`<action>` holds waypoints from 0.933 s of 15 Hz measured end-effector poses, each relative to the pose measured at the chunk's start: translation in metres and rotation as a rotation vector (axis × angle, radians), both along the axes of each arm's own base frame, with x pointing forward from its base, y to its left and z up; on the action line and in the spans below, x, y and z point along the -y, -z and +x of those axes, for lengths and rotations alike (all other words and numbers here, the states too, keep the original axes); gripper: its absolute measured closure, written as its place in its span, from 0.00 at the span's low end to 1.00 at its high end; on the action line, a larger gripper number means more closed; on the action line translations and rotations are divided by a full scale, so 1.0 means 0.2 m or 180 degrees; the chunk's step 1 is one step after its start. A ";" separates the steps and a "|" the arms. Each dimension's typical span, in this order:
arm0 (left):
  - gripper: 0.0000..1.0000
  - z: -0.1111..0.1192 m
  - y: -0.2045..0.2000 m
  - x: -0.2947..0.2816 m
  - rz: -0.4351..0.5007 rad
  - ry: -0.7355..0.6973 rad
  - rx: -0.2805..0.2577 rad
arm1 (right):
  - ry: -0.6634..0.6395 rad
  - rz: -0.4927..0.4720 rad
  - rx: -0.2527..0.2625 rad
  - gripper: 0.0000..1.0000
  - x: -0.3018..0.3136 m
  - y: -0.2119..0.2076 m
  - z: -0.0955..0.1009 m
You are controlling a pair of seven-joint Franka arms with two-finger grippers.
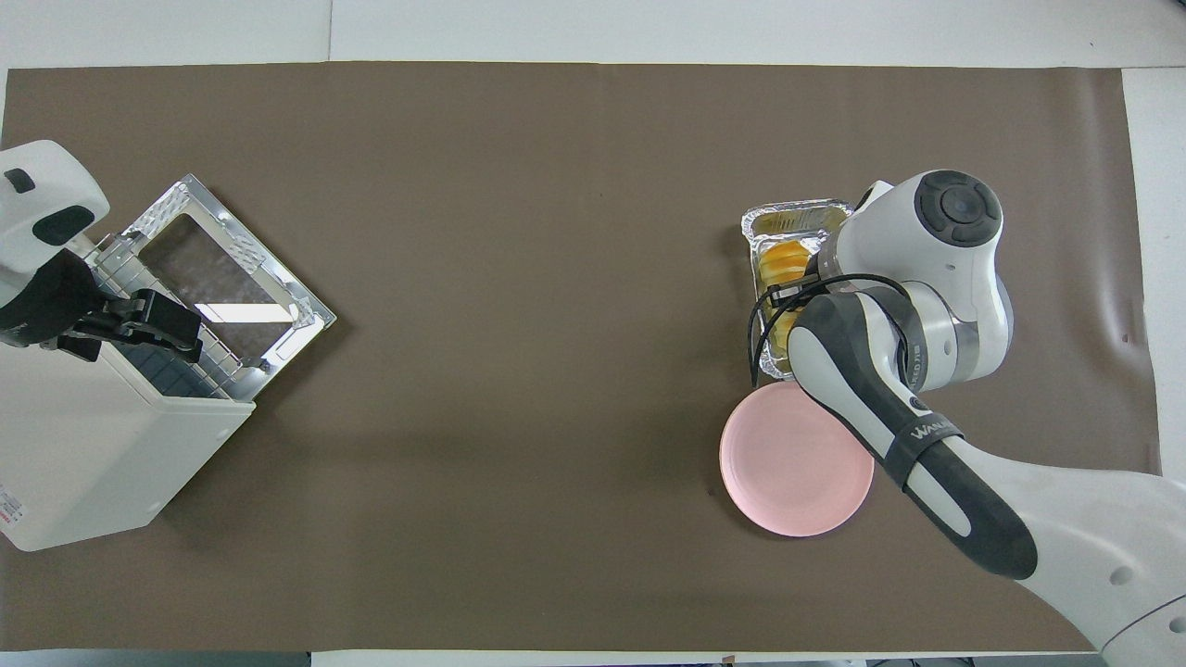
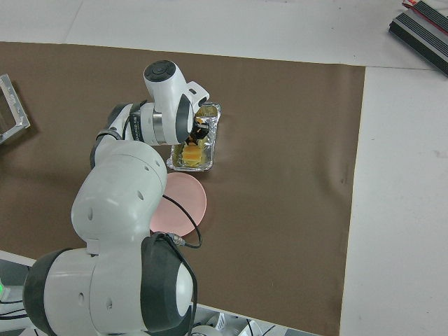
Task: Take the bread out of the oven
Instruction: 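Grasp the yellow bread slices in the tray with the right gripper, then carry the bread slices onto the pink plate with the right gripper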
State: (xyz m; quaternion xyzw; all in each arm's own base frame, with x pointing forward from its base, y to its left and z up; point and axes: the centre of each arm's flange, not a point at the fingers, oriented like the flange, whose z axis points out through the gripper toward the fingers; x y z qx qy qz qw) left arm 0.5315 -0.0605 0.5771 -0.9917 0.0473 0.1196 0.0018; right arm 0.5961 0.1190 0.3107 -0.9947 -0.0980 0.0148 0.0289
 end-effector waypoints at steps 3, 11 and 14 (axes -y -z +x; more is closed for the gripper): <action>0.00 0.00 0.00 0.00 0.0000 0.0000 0.0000 | 0.0037 0.0002 -0.0019 0.86 0.00 -0.02 0.01; 0.00 0.00 0.00 0.00 0.0000 0.0000 0.0000 | 0.0278 -0.0173 -0.0408 0.91 0.02 -0.70 -0.09; 0.00 0.00 0.00 0.00 0.0000 0.0000 0.0000 | 0.0265 -0.0286 -0.0653 0.91 0.04 -0.83 -0.29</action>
